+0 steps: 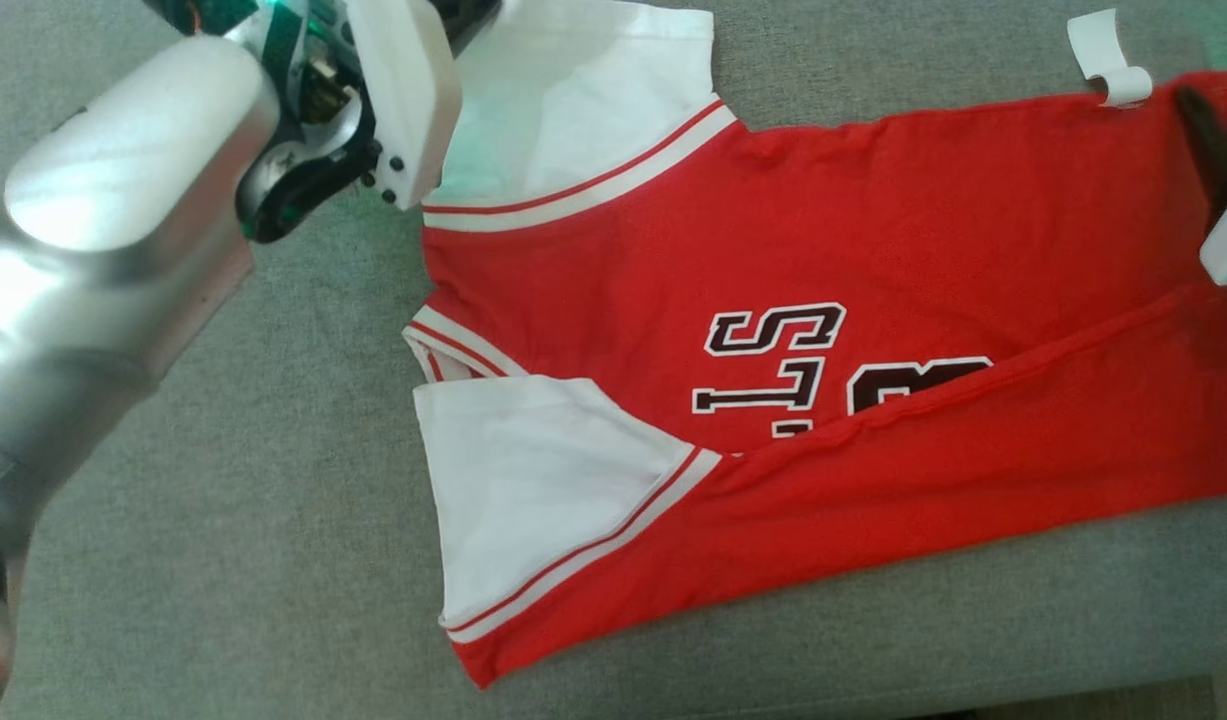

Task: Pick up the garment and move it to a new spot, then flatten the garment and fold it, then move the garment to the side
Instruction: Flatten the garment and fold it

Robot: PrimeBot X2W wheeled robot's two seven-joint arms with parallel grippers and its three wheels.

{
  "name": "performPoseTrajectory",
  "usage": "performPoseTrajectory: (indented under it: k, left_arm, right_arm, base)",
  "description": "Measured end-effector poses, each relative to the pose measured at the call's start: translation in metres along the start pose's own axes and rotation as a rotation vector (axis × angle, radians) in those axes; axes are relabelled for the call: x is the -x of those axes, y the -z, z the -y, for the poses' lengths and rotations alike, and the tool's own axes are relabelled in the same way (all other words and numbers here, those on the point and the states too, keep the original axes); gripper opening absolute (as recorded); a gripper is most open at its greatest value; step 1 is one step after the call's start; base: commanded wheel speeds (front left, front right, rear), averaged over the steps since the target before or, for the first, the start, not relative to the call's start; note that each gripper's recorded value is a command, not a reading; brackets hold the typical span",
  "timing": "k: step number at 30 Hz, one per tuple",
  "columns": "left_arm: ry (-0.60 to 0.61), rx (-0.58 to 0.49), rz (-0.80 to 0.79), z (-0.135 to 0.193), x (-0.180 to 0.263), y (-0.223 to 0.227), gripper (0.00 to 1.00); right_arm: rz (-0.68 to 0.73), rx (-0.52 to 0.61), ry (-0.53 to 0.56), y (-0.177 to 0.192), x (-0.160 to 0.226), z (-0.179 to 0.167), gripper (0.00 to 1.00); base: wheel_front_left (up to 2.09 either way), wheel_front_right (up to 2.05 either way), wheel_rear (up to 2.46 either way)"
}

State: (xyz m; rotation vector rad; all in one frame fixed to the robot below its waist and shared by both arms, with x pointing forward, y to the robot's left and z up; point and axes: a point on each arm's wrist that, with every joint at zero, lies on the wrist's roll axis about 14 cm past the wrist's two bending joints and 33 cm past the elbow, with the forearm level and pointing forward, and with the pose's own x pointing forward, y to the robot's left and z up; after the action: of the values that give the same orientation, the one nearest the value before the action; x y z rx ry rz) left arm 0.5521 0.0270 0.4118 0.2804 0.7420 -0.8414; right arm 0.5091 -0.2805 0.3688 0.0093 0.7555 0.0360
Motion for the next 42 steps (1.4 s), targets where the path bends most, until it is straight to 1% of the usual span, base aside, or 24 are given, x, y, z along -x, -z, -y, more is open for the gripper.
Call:
performPoseTrajectory:
  k: [1, 2, 3, 8, 10, 13, 18, 19, 25, 28, 31, 36, 42]
  left_arm:
    - [0.000, 0.000, 0.002, -0.001, 0.000, -0.001, 0.00]
    - [-0.002, 0.000, 0.007, -0.002, 0.001, -0.003, 0.00]
    - [-0.003, 0.002, 0.012, -0.003, 0.001, -0.004, 0.00]
    - [-0.009, -0.012, 0.033, -0.005, 0.002, -0.007, 0.00]
    - [-0.022, -0.039, 0.051, -0.008, 0.003, -0.009, 0.00]
    - [-0.077, -0.093, 0.083, -0.024, 0.005, -0.014, 0.00]
    - [-0.136, -0.158, 0.173, -0.041, 0.011, -0.038, 0.00]
    - [-0.155, -0.175, 0.207, -0.046, 0.014, -0.048, 0.00]
    - [-0.185, -0.181, 0.276, -0.053, 0.024, -0.068, 0.00]
    - [-0.184, -0.164, 0.287, -0.052, 0.029, -0.069, 0.00]
    - [-0.154, -0.141, 0.311, -0.043, 0.033, -0.068, 0.00]
    - [-0.108, -0.107, 0.320, -0.025, 0.040, -0.042, 0.00]
    - [-0.105, -0.091, 0.332, -0.006, 0.061, -0.021, 0.00]
  right_arm:
    - [-0.005, -0.002, -0.003, 0.001, -0.001, -0.001, 0.41]
    - [-0.009, -0.004, -0.006, 0.003, -0.001, -0.002, 0.27]
    - [-0.011, -0.003, -0.008, 0.003, -0.002, -0.003, 0.00]
    - [0.004, 0.002, -0.015, 0.000, -0.003, -0.005, 0.00]
    - [0.029, 0.007, -0.011, -0.008, -0.003, -0.002, 0.00]
    - [0.074, 0.006, -0.006, -0.022, -0.002, 0.001, 0.00]
    - [0.133, -0.005, -0.008, -0.038, -0.003, 0.002, 0.00]
    - [0.166, -0.022, -0.005, -0.046, -0.002, 0.005, 0.00]
    - [0.219, -0.050, -0.009, -0.066, 0.001, 0.007, 0.00]
    - [0.225, -0.058, -0.014, -0.069, 0.004, 0.008, 0.00]
    - [0.231, -0.066, -0.015, -0.070, 0.008, 0.011, 0.00]
    - [0.204, -0.098, -0.024, -0.049, 0.014, 0.013, 0.00]
    - [0.206, -0.122, -0.053, -0.037, 0.021, 0.007, 0.00]
  base:
    - [0.00, 0.00, 0.00]
    - [0.00, 0.00, 0.00]
    - [0.00, 0.00, 0.00]
    - [0.00, 0.00, 0.00]
    - [0.00, 0.00, 0.00]
    - [0.00, 0.00, 0.00]
    - [0.00, 0.00, 0.00]
    - [0.00, 0.00, 0.00]
    - [0.00, 0.00, 0.00]
    - [0.00, 0.00, 0.00]
    - [0.00, 0.00, 0.00]
    - [0.00, 0.00, 0.00]
    - [0.00, 0.00, 0.00]
